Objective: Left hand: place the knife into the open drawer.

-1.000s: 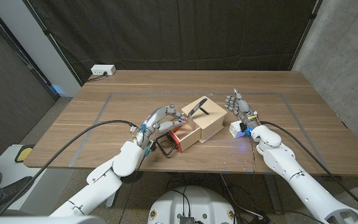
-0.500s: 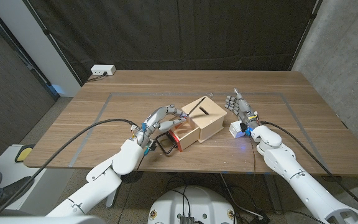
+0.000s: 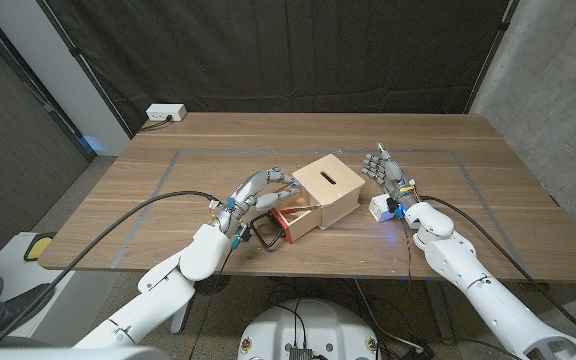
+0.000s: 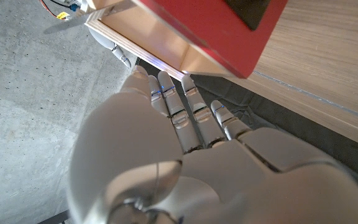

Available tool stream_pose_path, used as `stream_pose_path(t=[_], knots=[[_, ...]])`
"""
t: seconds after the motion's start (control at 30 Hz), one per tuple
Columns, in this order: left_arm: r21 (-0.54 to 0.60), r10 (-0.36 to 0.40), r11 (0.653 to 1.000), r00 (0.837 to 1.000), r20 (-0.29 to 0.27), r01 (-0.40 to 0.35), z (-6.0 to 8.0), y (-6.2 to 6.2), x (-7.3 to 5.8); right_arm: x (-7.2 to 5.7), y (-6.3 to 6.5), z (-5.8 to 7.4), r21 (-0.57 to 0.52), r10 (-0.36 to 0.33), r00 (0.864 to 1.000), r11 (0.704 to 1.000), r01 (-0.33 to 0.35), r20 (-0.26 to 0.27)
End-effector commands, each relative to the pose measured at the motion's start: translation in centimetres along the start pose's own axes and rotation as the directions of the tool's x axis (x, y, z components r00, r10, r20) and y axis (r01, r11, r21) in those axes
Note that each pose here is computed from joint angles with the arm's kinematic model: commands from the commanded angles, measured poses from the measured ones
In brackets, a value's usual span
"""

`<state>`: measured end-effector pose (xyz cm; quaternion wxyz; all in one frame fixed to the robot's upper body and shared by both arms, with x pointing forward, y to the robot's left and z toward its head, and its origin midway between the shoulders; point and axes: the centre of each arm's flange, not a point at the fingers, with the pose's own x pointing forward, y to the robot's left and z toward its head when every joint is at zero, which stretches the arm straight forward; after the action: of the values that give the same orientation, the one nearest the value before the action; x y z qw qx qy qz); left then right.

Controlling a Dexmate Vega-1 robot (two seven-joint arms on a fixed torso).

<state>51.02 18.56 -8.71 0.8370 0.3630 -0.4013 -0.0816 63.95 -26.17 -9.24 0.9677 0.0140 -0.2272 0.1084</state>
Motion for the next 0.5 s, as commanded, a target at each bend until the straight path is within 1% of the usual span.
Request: stream_pose_path(t=[0.03, 0.5], knots=[[-0.033, 0.021, 0.999, 1.0, -0.001, -0.022, -0.02, 0.14, -0.47, 0.16, 0.12, 0.16, -0.002, 0.009, 1.0, 1.0, -0.009, 0.005], [-0.049, 0.06, 0.997, 0.998, 0.01, -0.06, 0.3, 1.12, -0.44, 0.26, 0.18, 0.44, -0.007, 0.016, 1.0, 1.0, -0.016, 0.009]])
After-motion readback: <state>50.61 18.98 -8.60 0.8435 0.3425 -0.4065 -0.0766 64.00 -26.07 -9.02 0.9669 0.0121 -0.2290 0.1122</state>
